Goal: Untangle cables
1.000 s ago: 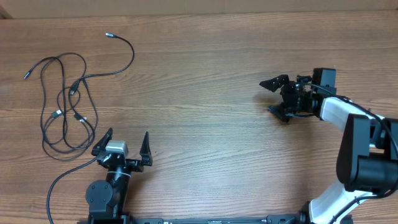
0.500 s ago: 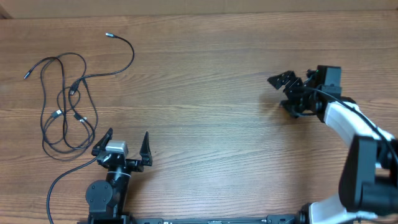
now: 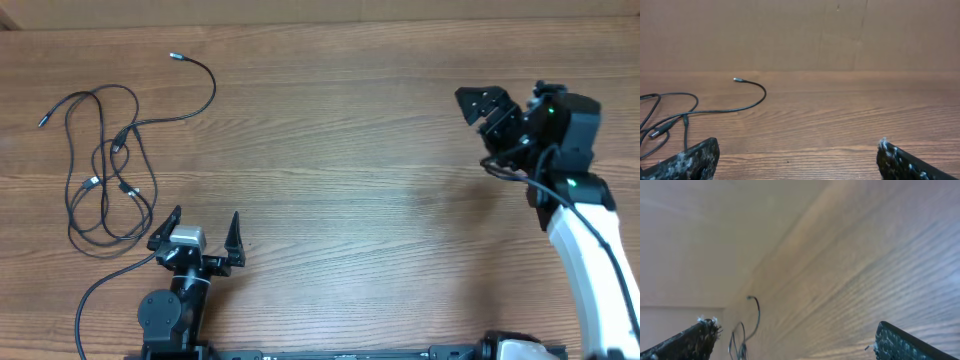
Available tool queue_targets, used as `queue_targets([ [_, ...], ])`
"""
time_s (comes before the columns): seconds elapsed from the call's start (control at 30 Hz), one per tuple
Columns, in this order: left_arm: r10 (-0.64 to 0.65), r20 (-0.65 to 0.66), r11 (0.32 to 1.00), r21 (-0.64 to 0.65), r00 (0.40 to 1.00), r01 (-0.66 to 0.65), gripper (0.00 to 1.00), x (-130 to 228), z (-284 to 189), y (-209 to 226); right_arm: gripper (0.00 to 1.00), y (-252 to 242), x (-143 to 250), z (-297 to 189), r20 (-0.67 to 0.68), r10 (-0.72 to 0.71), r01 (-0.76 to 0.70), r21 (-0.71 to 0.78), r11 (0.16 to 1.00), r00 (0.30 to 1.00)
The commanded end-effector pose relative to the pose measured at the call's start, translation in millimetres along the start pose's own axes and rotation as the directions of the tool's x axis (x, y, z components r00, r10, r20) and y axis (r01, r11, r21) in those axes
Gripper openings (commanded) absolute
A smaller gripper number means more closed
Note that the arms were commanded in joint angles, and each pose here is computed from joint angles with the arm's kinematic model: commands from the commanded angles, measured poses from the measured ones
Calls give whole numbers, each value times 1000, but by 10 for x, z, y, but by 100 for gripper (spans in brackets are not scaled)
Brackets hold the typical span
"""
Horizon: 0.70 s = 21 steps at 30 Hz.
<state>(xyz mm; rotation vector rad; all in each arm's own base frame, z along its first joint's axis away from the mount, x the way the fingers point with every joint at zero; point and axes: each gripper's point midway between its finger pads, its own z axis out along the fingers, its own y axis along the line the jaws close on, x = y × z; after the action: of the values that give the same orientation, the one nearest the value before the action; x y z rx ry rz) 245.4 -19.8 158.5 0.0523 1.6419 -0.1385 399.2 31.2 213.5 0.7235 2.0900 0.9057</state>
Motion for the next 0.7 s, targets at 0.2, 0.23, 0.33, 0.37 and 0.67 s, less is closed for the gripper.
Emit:
queue_targets([
  [0.2,19,5,1000,-22,1000,-19,100,-2,-6,45,100,389,77,-556,168,-108,115,-35,993,980],
  [0.23,19,5,1000,-22,1000,-19,99,-2,-6,45,100,384,96,-589,185,-115,120,-19,993,976],
  [0.33,19,5,1000,-22,1000,-19,100,-2,-6,45,100,347,172,-686,246,-143,140,31,990,959],
  [0.37,19,5,1000,-22,1000,-19,100,-2,-6,45,100,336,201,-715,262,-156,150,42,988,952],
  [0.67,19,5,1000,-22,1000,-19,100,-2,-6,45,100,699,376,-1167,521,-448,550,-51,833,727],
])
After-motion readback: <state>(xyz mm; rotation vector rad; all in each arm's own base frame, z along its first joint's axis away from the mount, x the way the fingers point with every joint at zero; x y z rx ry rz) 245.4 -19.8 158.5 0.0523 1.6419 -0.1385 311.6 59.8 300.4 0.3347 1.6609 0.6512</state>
